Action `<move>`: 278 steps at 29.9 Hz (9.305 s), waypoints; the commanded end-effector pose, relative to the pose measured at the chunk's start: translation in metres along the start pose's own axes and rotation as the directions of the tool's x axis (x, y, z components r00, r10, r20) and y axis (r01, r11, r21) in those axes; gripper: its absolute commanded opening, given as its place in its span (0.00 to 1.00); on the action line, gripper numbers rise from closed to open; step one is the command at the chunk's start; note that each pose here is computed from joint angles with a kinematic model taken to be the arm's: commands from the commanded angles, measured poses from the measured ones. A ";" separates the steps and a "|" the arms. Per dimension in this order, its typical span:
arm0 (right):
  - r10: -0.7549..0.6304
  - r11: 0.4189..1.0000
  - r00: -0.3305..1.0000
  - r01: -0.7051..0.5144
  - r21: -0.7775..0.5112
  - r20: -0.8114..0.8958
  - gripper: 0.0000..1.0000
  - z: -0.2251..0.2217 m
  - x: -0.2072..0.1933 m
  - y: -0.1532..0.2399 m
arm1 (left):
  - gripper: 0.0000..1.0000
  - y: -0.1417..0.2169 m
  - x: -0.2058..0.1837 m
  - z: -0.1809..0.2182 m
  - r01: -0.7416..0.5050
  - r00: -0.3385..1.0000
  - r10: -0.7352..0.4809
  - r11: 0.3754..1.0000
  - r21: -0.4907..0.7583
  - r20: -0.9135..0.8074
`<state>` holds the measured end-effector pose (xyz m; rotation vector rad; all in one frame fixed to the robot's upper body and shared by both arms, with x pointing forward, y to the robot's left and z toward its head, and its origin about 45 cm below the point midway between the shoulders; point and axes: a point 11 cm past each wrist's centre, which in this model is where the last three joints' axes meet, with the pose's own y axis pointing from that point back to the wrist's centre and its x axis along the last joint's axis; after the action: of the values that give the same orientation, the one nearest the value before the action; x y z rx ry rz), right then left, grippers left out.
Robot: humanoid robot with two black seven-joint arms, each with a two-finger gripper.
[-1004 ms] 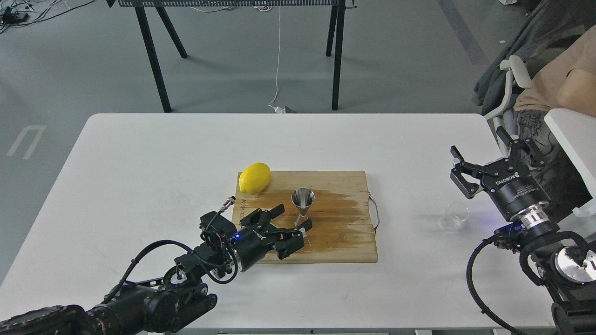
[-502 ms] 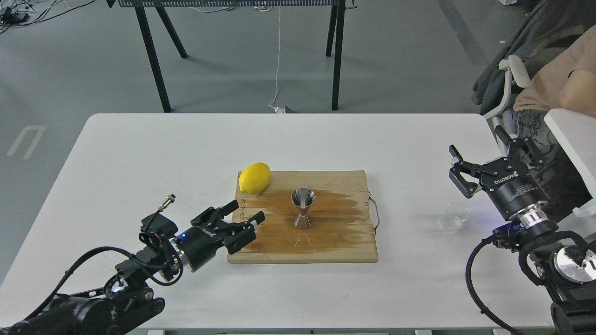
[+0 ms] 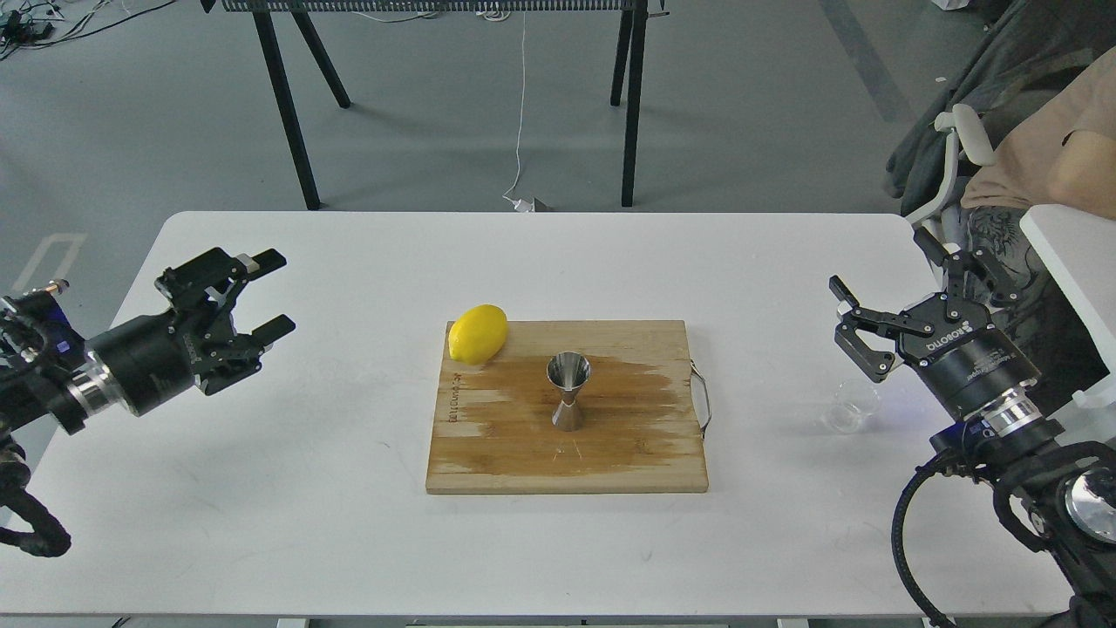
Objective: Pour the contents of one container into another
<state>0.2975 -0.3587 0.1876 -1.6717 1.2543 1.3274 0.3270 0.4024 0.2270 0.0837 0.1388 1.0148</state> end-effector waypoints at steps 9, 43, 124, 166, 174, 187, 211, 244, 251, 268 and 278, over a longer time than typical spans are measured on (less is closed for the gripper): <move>0.457 0.883 0.866 -0.469 0.010 0.205 0.99 0.002 0.052 0.077 | 1.00 0.007 0.028 0.004 -0.220 0.928 0.162 0.965 -0.142 -0.335; 0.600 0.787 0.738 -0.615 -0.060 0.309 0.97 0.026 0.112 0.009 | 1.00 0.018 0.030 -0.021 -0.248 0.916 0.204 0.965 -0.086 -0.345; -0.297 0.894 0.557 -0.124 -0.431 -0.776 0.31 0.194 -0.077 -0.118 | 1.00 0.030 0.036 -0.046 -0.293 0.897 0.261 0.955 -0.037 -0.357; -0.459 0.858 0.138 -0.188 -0.478 -0.878 0.31 0.228 -0.066 -0.113 | 1.00 0.035 0.037 -0.052 -0.301 0.893 0.275 0.953 -0.021 -0.356; -0.474 0.854 0.105 -0.187 -0.485 -0.874 0.31 0.231 -0.069 -0.115 | 1.00 0.035 0.037 -0.052 -0.303 0.893 0.276 0.953 -0.020 -0.355; -0.477 0.859 0.049 -0.188 -0.477 -0.878 0.31 0.229 -0.070 -0.117 | 1.00 0.035 0.037 -0.052 -0.302 0.893 0.276 0.953 -0.019 -0.355; -0.501 0.852 -0.041 -0.198 -0.484 -0.865 0.31 0.233 -0.068 -0.117 | 1.00 0.035 0.037 -0.052 -0.303 0.893 0.276 0.953 -0.020 -0.355; -0.515 0.853 -0.189 -0.215 -0.476 -0.836 0.31 0.222 -0.070 -0.121 | 1.00 0.037 0.037 -0.055 -0.305 0.891 0.280 0.952 -0.013 -0.357; -0.538 0.839 -0.213 -0.226 -0.494 -0.816 0.31 0.228 -0.069 -0.120 | 1.00 0.037 0.037 -0.055 -0.305 0.891 0.280 0.952 -0.013 -0.357; -0.530 0.844 -0.191 -0.220 -0.490 -0.826 0.31 0.226 -0.071 -0.121 | 1.00 0.037 0.037 -0.055 -0.305 0.891 0.281 0.952 -0.012 -0.358; -0.313 0.914 0.553 -0.045 -0.403 -0.772 0.30 0.186 -0.115 -0.134 | 1.00 0.041 0.040 -0.058 -0.316 0.888 0.295 0.949 -0.002 -0.353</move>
<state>0.3527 -0.1035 0.2260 -3.0747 1.3331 0.3143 0.3042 0.4584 0.1724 -0.1368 0.4301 1.3449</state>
